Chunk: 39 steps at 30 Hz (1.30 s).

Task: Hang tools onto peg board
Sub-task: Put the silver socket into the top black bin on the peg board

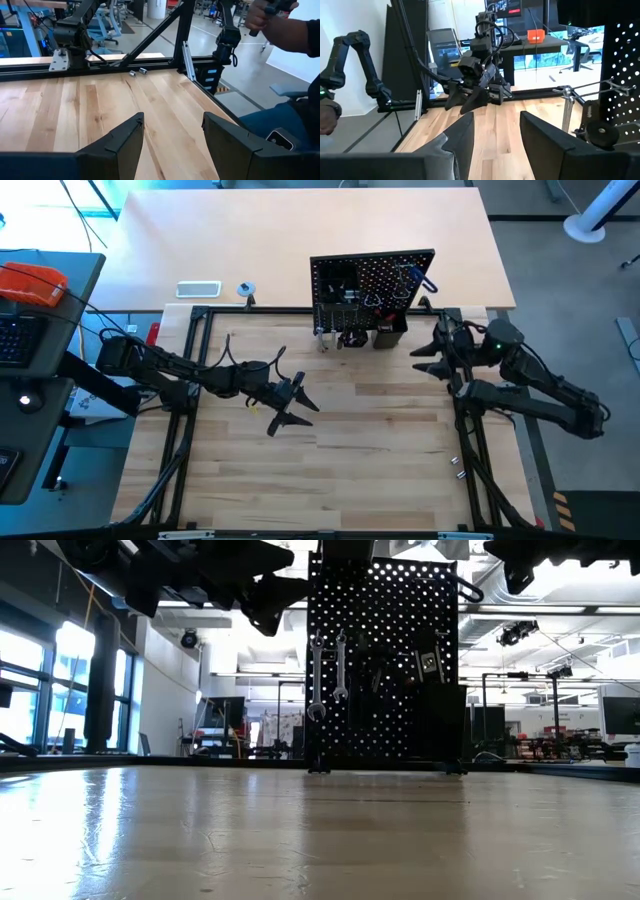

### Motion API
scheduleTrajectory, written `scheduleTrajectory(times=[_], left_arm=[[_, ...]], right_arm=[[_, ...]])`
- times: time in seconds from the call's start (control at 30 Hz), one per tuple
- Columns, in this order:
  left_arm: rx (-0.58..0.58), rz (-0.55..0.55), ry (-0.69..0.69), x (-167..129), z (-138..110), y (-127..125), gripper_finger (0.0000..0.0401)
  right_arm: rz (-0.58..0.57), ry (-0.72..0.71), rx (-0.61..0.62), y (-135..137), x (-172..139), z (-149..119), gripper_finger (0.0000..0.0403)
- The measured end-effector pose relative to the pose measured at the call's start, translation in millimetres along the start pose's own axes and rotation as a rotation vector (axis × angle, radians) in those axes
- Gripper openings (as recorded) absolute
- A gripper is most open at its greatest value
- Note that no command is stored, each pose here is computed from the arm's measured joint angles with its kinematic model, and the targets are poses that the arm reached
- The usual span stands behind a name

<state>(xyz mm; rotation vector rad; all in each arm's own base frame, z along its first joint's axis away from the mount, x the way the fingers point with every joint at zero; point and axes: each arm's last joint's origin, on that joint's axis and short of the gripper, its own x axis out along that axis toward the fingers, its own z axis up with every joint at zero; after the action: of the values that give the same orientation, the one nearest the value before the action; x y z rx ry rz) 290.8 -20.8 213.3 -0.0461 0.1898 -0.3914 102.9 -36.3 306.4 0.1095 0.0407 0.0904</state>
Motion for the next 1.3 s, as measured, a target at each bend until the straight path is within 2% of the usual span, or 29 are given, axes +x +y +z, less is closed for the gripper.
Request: scheduleTrajectory(times=[0.37,0.77,0.97,1.3], left_arm=[[0.01,0.001,-0.004,0.0,0.4,0.1,0.0197],[-0.007,0.002,-0.004,0.0,0.5,0.1,0.0197],[-0.005,-0.005,0.008,0.7,-0.8,-2.0,0.0197],[0.011,0.006,0.009,0.7,-1.0,-1.8,0.0197]], right_arm=[[0.022,0.036,0.025,2.0,9.4,-3.4,0.0154],[0.146,0.176,0.098,0.4,56.2,-19.8,0.0154],[0.238,0.257,0.173,15.5,70.2,-29.5,0.0154],[0.228,0.42,0.265,46.6,85.6,-49.9,0.0154]])
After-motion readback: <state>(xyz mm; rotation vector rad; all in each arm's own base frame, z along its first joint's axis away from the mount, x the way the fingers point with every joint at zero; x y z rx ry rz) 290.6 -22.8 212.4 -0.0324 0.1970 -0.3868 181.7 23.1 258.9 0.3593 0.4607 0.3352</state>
